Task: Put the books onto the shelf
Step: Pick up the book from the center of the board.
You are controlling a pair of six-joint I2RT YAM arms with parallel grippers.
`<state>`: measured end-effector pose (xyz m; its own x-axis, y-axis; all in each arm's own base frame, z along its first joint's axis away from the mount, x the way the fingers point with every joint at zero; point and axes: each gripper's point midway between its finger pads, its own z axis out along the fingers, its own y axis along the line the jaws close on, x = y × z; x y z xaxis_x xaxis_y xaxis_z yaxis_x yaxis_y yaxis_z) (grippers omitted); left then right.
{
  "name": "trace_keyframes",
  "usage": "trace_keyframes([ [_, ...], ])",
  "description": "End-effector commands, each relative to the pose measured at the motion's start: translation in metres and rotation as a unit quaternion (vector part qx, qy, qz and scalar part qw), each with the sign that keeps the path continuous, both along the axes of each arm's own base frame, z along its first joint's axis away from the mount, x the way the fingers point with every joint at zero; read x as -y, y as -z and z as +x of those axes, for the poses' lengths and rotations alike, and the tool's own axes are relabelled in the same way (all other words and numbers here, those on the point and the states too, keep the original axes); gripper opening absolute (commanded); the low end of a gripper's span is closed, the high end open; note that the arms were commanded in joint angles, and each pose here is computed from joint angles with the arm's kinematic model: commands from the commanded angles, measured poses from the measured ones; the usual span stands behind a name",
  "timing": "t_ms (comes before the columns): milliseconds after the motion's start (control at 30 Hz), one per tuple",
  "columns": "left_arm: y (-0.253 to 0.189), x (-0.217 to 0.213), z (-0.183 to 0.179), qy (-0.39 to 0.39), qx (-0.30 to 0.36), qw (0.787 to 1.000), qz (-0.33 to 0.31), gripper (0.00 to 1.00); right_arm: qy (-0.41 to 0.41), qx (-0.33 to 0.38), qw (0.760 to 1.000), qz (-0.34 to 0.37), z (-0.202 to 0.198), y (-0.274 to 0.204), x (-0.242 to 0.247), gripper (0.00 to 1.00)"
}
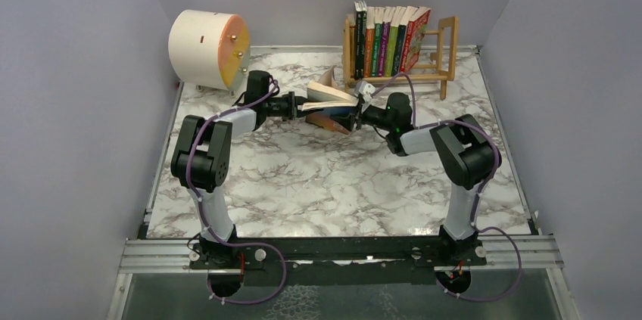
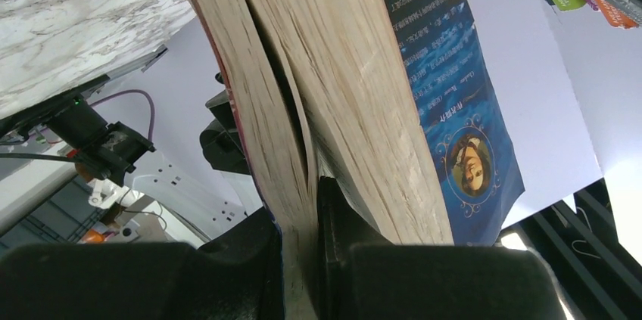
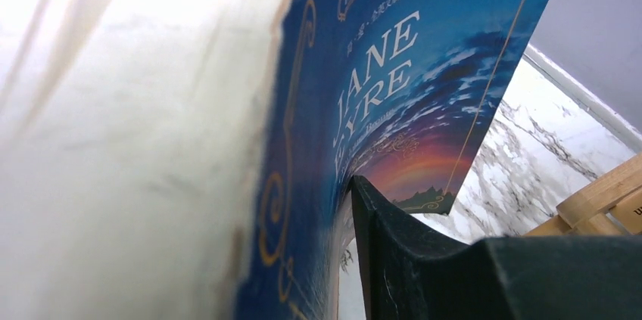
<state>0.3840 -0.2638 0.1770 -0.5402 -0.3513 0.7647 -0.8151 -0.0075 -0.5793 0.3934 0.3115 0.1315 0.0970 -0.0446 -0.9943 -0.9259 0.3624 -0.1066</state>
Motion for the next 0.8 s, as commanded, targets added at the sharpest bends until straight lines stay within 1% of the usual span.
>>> trace_keyframes([
  [0, -0.067, 0.004, -0.022, 0.065, 0.13, 0.988, -0.051, 0.03, 0.011, 0.001, 1.0, 0.023, 0.012, -0.011, -0.008, 0.4],
  [100, -0.067, 0.003, -0.025, 0.07, 0.14, 0.986, -0.052, 0.03, 0.012, -0.001, 1.0, 0.025, 0.014, -0.011, -0.008, 0.36],
  [133, -0.067, 0.003, -0.026, 0.072, 0.143, 0.986, -0.052, 0.03, 0.012, -0.001, 1.0, 0.027, 0.014, -0.012, -0.009, 0.33],
  [167, -0.067, 0.002, -0.026, 0.073, 0.147, 0.985, -0.052, 0.03, 0.013, -0.002, 1.0, 0.028, 0.015, -0.013, -0.009, 0.27],
  [267, -0.065, -0.004, -0.024, 0.068, 0.152, 0.985, -0.05, 0.04, 0.018, -0.002, 0.999, 0.028, 0.016, -0.013, -0.008, 0.06],
  [300, -0.064, -0.007, -0.023, 0.065, 0.153, 0.985, -0.049, 0.04, 0.02, -0.001, 0.999, 0.029, 0.016, -0.014, -0.007, 0.02],
  [467, -0.061, -0.032, -0.011, 0.036, 0.16, 0.986, -0.039, 0.04, 0.039, 0.001, 0.999, 0.036, 0.019, -0.018, 0.0, 0.01],
  [767, -0.043, -0.079, 0.005, 0.005, 0.165, 0.986, 0.011, 0.05, 0.062, 0.004, 0.997, 0.046, 0.019, -0.018, 0.019, 0.01],
])
